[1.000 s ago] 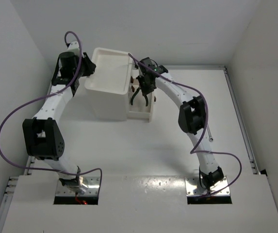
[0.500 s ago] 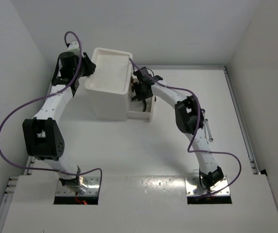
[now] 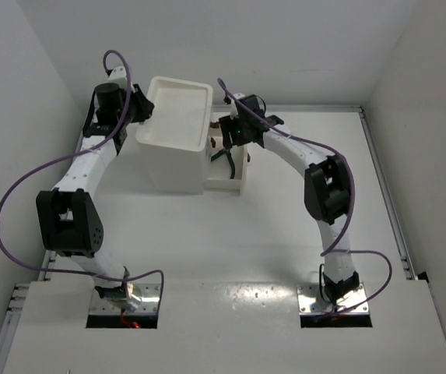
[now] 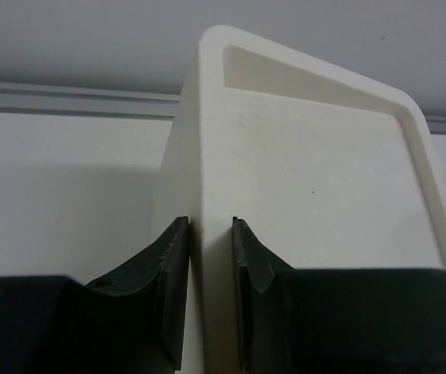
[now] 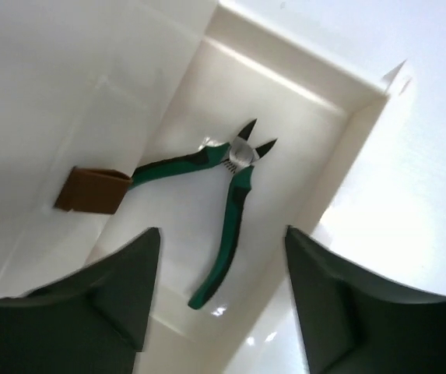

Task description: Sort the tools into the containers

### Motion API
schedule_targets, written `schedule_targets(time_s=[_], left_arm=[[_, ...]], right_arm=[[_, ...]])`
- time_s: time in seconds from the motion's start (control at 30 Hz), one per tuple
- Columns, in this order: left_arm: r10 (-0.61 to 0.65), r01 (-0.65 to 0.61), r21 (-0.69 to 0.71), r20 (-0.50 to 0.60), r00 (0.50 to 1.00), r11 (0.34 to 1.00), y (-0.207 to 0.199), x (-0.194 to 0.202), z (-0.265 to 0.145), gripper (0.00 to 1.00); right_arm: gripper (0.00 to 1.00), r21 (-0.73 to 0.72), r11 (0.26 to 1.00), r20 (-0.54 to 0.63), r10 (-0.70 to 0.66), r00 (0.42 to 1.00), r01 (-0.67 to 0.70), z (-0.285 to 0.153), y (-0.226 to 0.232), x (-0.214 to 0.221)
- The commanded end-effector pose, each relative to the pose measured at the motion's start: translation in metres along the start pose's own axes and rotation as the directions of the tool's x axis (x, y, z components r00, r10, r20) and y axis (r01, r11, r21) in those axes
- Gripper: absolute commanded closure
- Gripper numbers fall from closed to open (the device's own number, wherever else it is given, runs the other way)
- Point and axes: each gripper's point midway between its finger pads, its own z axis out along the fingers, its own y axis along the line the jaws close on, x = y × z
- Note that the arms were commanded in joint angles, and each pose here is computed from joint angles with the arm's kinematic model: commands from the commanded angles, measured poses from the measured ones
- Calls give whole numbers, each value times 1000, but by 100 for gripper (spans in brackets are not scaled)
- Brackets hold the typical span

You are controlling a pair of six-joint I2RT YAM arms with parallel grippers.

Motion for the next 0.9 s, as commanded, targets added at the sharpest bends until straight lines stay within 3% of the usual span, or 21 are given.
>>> schedule_targets(time_s=[0.0,0.03,0.07,0.17,0.33,0.5,0.6,0.87], left_arm=[[-189,99,-182,-595,781,978,39,204,-30,100],[-189,99,-182,-595,781,978,39,204,-30,100],[-192,99,-185,-602,775,978,40,207,-29,100],[-183,92,-180,-603,776,979,40,207,-29,100],[-183,92,-180,-603,776,979,40,207,-29,100],[-180,91,-176,-597,782,980,39,204,-30,100],[-180,86,-183,-595,783,979,41,204,-30,100],[-174,79,-181,-603,779,980,42,208,-31,100]], right_arm=[[42,18,997,183,-74,980,72,-42,-5,-63],[49,46,996,168,-83,982,76,-44,-10,-61],[66,81,993,170,-98,980,86,-50,-21,-64],[99,208,976,138,-90,986,60,-62,-68,-57],[100,280,958,12,55,998,-56,-64,-132,-5],[100,179,958,-137,250,958,-224,-47,-134,60],[100,87,955,-205,297,933,-285,-30,-119,81],[100,-160,897,-262,365,893,-413,-5,-54,70]])
